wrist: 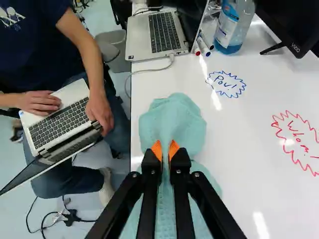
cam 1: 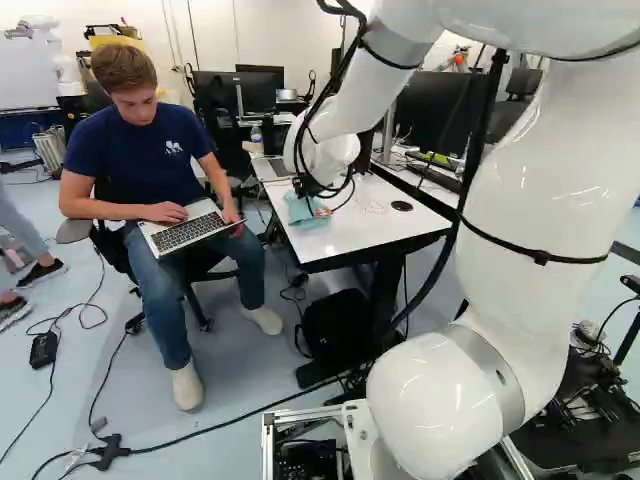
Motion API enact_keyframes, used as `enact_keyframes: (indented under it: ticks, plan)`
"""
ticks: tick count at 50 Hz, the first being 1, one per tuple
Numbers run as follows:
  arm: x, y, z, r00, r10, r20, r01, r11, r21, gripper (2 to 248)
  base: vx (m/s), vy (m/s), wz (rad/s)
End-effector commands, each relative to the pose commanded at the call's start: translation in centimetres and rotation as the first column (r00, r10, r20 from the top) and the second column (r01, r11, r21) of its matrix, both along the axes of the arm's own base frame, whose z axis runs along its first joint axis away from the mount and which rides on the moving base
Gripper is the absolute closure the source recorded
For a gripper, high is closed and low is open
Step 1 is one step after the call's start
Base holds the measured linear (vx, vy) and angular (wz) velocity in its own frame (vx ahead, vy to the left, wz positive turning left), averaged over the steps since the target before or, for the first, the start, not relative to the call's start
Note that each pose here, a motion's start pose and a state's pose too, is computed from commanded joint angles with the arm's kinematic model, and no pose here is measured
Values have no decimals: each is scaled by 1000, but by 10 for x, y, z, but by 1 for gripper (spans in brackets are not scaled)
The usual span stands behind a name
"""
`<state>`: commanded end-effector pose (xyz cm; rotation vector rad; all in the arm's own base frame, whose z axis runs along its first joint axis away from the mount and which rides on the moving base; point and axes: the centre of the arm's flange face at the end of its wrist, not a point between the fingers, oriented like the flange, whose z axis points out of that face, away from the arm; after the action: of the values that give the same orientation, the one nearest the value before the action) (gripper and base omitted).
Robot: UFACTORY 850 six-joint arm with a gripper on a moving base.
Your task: Clean the table with the green towel
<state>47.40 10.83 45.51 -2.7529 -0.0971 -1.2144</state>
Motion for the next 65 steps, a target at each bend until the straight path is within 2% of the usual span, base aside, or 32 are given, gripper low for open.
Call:
enact_keyframes:
  ticks: [14, 37, 65]
  plan:
    - [-5, -7, 16, 999, -13, 32, 13, 1000, 7, 214, 0, 0, 0]
    - [-24, -39, 41, 994, -72, 84, 71, 997, 20, 214, 0, 0, 0]
    - [-44, -82, 43, 982, -163, 92, 162, 987, 22, 214, 0, 0, 0]
